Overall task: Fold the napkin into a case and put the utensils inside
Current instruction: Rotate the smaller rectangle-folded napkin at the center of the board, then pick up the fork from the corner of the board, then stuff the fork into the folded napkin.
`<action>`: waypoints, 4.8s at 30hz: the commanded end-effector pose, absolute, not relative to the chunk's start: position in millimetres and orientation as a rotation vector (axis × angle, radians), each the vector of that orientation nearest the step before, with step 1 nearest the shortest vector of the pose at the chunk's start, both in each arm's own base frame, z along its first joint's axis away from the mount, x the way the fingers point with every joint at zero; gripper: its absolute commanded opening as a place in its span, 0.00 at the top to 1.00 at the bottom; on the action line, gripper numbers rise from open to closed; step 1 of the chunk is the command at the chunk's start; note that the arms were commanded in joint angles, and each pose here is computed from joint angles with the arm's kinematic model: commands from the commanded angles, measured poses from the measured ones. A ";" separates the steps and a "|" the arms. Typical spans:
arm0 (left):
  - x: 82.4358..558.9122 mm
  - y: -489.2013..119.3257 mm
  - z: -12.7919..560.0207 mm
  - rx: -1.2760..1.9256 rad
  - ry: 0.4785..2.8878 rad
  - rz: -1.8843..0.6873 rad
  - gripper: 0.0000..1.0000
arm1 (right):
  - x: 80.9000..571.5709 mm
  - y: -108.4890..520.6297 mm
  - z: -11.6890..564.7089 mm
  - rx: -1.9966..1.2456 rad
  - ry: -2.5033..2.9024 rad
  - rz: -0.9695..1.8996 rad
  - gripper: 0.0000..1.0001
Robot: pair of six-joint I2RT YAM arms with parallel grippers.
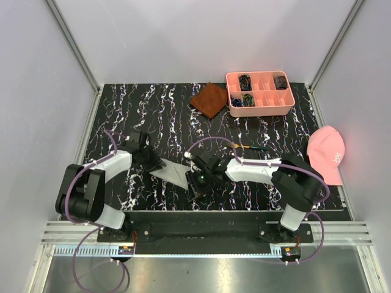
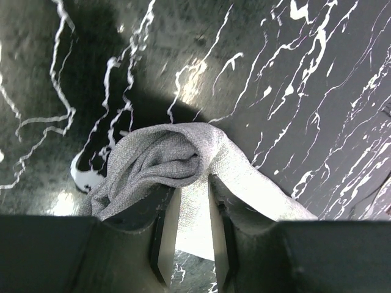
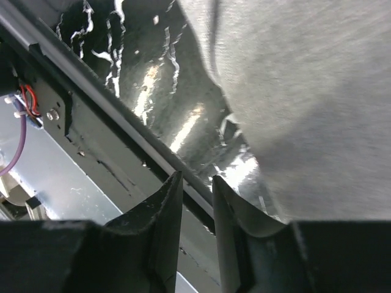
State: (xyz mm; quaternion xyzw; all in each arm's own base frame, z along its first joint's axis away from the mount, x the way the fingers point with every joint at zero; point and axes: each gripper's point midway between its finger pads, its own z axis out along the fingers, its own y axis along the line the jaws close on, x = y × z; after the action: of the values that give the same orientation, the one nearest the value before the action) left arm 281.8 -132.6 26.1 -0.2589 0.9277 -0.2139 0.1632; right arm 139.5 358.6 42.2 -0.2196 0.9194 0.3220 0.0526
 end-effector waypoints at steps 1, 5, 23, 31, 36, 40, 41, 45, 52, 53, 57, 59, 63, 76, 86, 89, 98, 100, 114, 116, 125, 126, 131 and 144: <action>276.0 -126.3 29.9 -0.784 2.598 -0.585 0.70 | 140.1 367.1 32.8 -0.580 2.792 0.980 0.67; 266.6 -121.0 27.9 -0.797 2.594 -0.561 0.70 | 154.2 359.0 15.6 -0.519 2.776 0.851 0.72; 197.6 -157.9 30.0 -0.750 2.637 -0.760 0.69 | 300.3 331.9 7.3 -0.544 2.629 0.559 0.72; 198.2 -180.0 87.4 -0.530 2.568 -0.822 0.63 | 318.5 339.7 43.8 -0.550 2.609 0.555 0.61; 203.8 -161.7 102.6 -0.460 2.538 -0.683 0.63 | 289.9 342.5 46.3 -0.508 2.686 0.690 0.57; 196.5 -163.4 85.7 -0.434 2.602 -0.677 0.74 | 276.8 348.7 52.0 -0.446 2.703 0.794 0.59; 193.3 -161.8 78.5 -0.431 2.617 -0.664 0.75 | 276.2 355.5 63.3 -0.443 2.663 0.858 0.60; 184.0 -153.8 62.0 -0.442 2.643 -0.624 0.81 | 259.5 367.7 78.2 -0.449 2.658 0.961 0.62; 164.7 -140.5 28.1 -0.515 2.683 -0.568 0.82 | 255.3 388.9 93.6 -0.475 2.636 1.093 0.62; 158.5 -136.4 18.1 -0.527 2.704 -0.544 0.83 | 259.2 394.5 94.6 -0.466 2.625 1.117 0.62; 150.1 -129.2 2.0 -0.556 2.720 -0.504 0.85 | 265.7 409.6 90.6 -0.485 2.621 1.166 0.62; 147.5 -130.7 1.1 -0.555 2.716 -0.528 0.86 | 272.5 415.4 82.5 -0.479 2.620 1.168 0.63; 148.9 -140.0 9.2 -0.540 2.690 -0.609 0.85 | 280.8 418.5 65.7 -0.479 2.638 1.137 0.64; 155.2 -176.0 42.6 -0.397 2.574 -0.736 0.73 | 331.0 306.0 98.1 -0.440 2.589 0.563 0.22; 177.2 -185.7 125.3 -0.092 2.358 -0.800 0.41 | 388.0 168.1 98.1 -0.760 2.439 -0.080 0.00; 182.9 -193.7 156.7 0.049 2.326 -0.801 0.41 | 404.1 159.4 99.9 -0.911 2.404 -0.064 0.00; 178.4 -196.1 212.6 0.193 2.203 -0.870 0.41 | 412.4 137.0 65.8 -1.248 2.415 0.102 0.05; 176.5 -193.2 206.0 0.190 2.213 -0.862 0.41 | 407.6 129.7 52.4 -1.299 2.429 0.169 0.07; 184.0 -177.4 198.1 0.125 2.236 -0.854 0.41 | 398.2 122.7 1.9 -1.326 2.554 0.145 0.47; 185.0 -176.5 197.8 0.118 2.237 -0.852 0.41 | 393.1 132.2 -0.4 -1.328 2.554 0.193 0.56; 186.0 -179.2 184.8 0.089 2.270 -0.890 0.41 | 404.6 178.9 -3.4 -1.226 2.589 0.229 1.00; 185.9 -179.3 181.1 0.085 2.282 -0.893 0.40 | 408.8 180.7 -0.2 -1.189 2.593 0.220 1.00; 193.0 -173.8 161.4 -0.012 2.352 -0.853 0.39 | 431.4 193.7 47.8 -0.865 2.591 0.217 1.00; 190.3 -175.2 88.2 -0.190 2.530 -0.894 0.64 | 406.5 365.0 157.4 -0.026 2.562 0.698 1.00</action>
State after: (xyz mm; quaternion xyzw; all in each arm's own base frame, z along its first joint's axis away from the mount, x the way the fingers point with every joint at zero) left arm 182.3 -164.2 80.1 -0.0694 0.9340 -0.2851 0.2036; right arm 419.1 300.3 101.3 -0.1448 0.9479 0.1542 0.2381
